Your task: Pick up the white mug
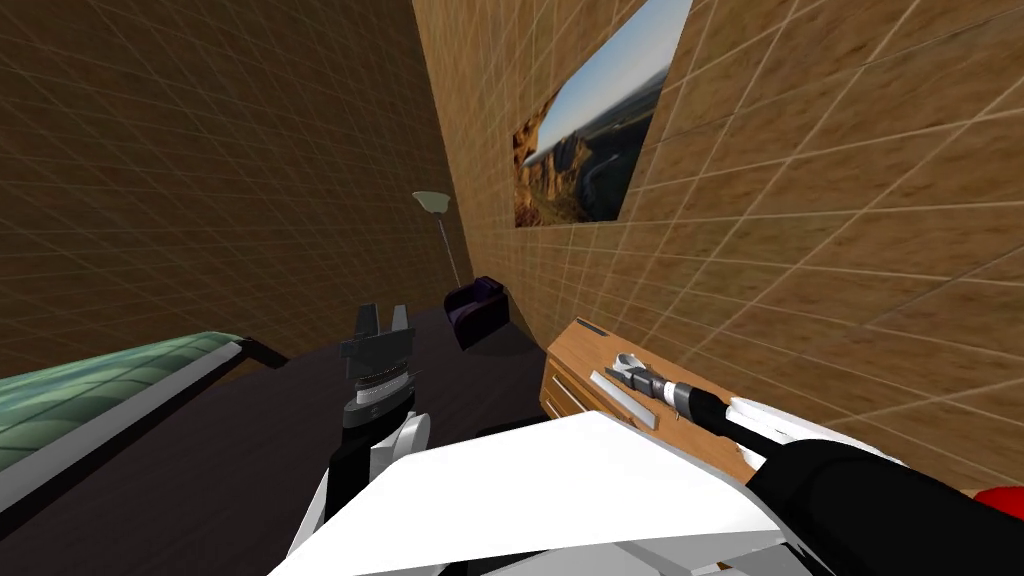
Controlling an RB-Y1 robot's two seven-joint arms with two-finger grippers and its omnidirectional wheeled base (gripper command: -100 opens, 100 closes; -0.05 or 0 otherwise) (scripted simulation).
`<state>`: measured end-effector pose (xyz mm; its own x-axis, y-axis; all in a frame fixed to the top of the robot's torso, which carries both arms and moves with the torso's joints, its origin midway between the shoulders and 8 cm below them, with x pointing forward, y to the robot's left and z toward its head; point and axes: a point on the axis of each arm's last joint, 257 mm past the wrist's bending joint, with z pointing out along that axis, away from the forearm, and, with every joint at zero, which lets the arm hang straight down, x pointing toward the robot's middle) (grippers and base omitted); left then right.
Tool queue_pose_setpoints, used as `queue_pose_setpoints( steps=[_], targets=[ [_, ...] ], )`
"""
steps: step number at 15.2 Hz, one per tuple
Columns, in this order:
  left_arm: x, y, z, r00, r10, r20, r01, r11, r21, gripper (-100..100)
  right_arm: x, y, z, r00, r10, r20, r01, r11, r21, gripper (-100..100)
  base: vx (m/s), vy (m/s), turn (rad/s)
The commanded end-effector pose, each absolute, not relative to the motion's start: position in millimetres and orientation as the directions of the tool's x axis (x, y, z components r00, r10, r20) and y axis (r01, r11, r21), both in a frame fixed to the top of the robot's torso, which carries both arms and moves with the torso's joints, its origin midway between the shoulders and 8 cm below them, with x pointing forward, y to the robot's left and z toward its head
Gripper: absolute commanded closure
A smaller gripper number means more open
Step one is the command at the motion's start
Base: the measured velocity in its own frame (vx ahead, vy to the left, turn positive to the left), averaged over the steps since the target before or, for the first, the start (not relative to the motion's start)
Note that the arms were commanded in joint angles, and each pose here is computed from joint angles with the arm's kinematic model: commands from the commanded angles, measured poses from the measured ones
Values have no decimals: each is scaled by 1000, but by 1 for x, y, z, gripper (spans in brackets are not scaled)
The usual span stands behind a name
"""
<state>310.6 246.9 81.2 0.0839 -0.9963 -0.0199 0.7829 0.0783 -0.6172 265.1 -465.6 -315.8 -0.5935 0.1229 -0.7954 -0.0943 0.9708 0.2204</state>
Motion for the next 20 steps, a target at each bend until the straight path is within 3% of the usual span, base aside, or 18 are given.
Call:
queue_pose_setpoints(
  steps=[1, 11, 20],
  targets=[
    [311, 247, 81, 84, -996, -20, 783, 78, -617, 0, 253, -479, -324, -627, 83, -774, -94, 979, 181, -100, 48, 1, 126],
    [311, 247, 81, 84, -996, -20, 783, 78, -617, 0, 166, -564, -356, -821, -110, -561, -120, 993, -19, -100, 60, 6, 137],
    [311, 247, 81, 84, -996, -20, 783, 78, -617, 0, 89, -601, -370, -912, -177, -371, -159, 984, -78, -100, 81, 14, 124]
  ],
)
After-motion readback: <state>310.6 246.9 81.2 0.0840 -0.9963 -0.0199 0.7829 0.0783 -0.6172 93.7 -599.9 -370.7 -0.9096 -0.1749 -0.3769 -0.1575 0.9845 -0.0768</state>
